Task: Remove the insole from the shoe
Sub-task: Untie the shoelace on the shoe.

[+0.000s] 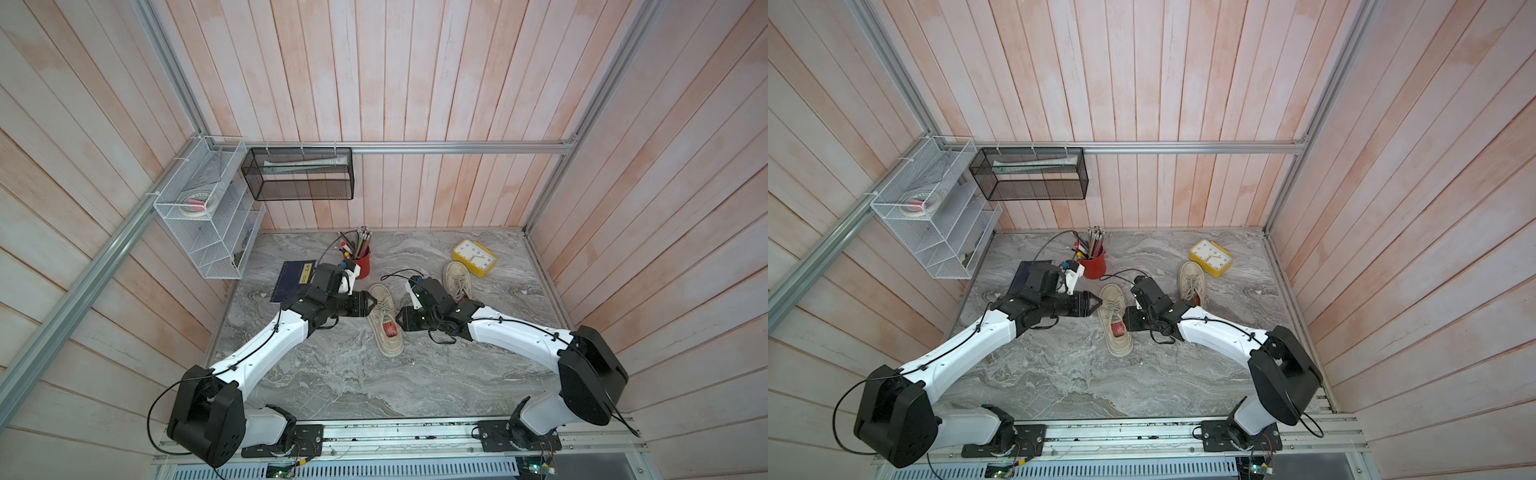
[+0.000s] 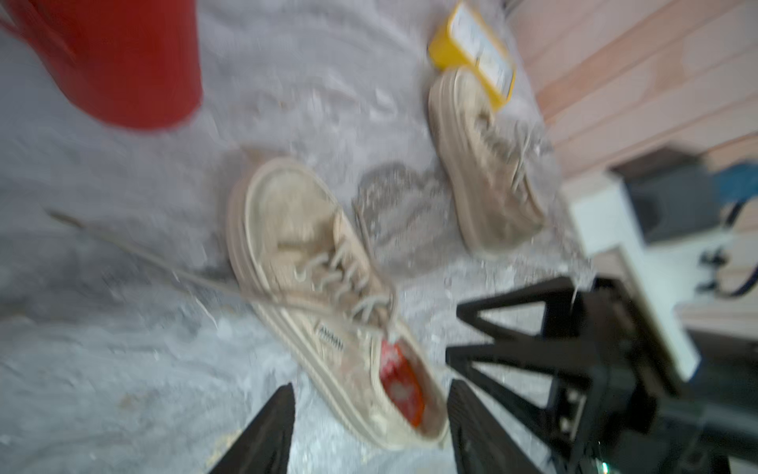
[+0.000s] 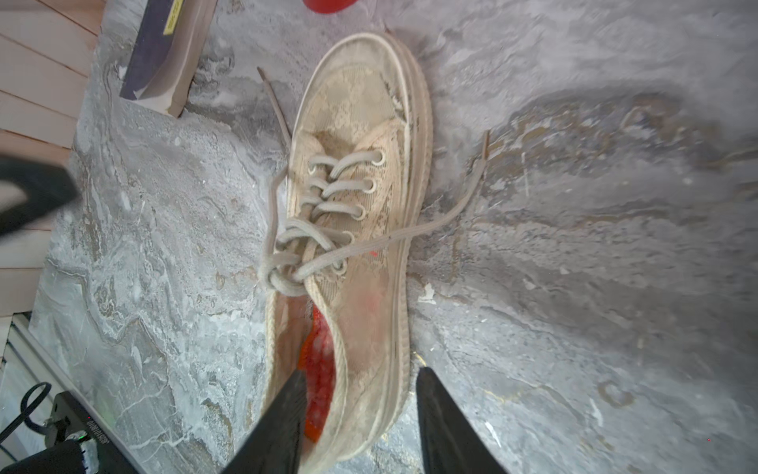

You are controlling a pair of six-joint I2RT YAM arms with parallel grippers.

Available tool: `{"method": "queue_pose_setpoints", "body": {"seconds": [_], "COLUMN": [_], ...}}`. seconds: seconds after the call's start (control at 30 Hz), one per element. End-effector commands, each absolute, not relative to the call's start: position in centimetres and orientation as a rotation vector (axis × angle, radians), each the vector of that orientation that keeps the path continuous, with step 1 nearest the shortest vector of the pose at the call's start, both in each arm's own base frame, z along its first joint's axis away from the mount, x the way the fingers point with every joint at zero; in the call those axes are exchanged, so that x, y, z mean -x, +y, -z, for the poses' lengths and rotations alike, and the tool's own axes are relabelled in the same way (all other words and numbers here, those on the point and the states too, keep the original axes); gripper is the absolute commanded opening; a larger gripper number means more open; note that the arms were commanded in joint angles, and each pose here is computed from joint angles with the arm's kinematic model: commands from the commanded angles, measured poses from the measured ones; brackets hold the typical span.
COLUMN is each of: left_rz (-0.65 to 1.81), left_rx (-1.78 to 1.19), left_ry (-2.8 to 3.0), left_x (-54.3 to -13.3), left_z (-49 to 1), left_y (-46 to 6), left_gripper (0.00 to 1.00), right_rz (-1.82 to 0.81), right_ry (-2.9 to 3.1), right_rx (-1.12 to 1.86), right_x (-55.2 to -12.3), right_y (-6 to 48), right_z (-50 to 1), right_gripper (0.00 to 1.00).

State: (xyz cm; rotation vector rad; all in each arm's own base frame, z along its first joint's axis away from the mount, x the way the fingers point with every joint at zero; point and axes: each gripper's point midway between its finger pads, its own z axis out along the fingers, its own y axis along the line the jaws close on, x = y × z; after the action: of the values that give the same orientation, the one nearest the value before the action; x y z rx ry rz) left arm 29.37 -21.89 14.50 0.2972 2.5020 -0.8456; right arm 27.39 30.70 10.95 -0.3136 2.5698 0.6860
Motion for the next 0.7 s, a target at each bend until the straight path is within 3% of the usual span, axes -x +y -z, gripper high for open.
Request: {"method": "queue_pose_setpoints", "body": {"seconds": [0.0,0.67], "left_rz": [0.987,0.942], "left_rx": [-0.435,-0.349], "left_ry": [2.540,2.623], "left_x": [-26.5,-30.2], "left_z": [-13.9,-9.8], "left_y": [-23.7,-26.4], "left_gripper": [0.65,0.50], "right_rz": [-0.783,-0.676], "right_ry": [2.527,2.531], "right_rx": [0.371,0.292], "right_x": [-27.6,-30.1], "right_y": [32.6,33.2], "right_z": [-11.7,-9.6], "right_gripper": [0.47,0.36]}}
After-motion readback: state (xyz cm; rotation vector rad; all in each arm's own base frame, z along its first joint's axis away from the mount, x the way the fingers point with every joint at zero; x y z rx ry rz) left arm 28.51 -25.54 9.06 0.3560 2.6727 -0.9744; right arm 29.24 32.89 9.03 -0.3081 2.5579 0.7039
